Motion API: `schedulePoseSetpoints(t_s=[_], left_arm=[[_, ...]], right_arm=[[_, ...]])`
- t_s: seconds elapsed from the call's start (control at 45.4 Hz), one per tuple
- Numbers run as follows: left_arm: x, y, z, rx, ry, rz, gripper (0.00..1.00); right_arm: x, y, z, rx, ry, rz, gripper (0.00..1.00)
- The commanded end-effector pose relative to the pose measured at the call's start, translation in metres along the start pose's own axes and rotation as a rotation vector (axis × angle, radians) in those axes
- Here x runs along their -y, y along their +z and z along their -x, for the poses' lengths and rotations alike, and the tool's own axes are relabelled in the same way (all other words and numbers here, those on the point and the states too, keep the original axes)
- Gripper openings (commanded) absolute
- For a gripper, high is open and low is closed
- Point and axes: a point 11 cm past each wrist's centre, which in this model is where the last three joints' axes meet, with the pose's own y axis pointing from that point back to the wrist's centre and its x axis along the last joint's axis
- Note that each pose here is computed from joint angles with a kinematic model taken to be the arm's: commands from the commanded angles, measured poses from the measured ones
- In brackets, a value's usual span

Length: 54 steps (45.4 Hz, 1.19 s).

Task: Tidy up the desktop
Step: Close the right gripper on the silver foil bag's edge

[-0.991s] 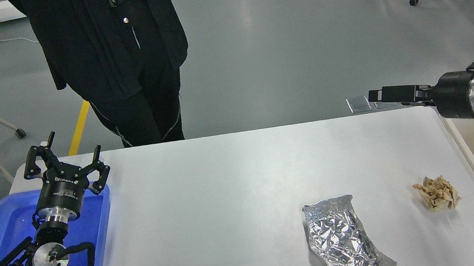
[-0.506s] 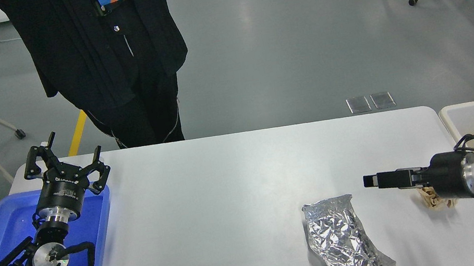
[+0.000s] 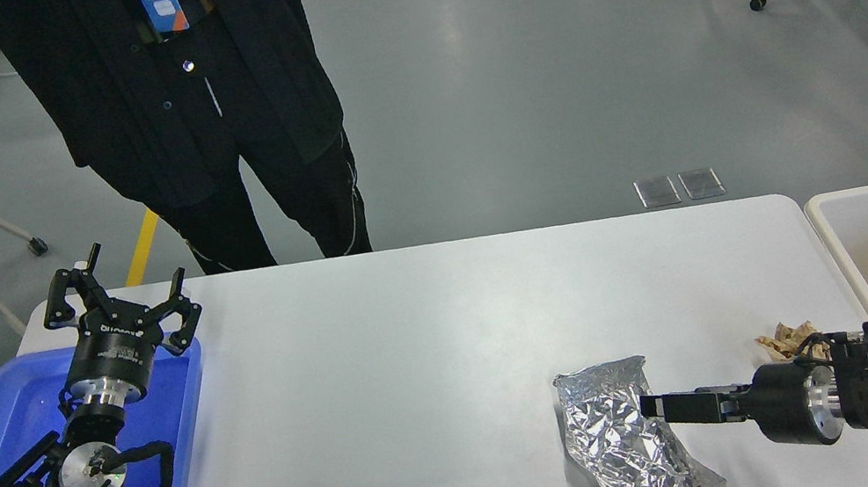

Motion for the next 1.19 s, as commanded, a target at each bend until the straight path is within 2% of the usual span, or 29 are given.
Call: schedulePoseSetpoints(t_s=[0.0,0.661,1.167], left_arm=[[0.000,0.000,0.000,0.000,0.000,0.000,1.00],[0.000,0.000,0.000,0.000,0.000,0.000,1.00],[0.000,0.000,0.000,0.000,0.000,0.000,1.00]], right_arm=[[0.012,0.004,0.010,-0.033,0.054,0.009,1.00],[0.011,0.019,0.031,-0.095,0.036,0.036,0.98],[0.021,0.014,0.043,-0.130,0.012,0.011,0.96]])
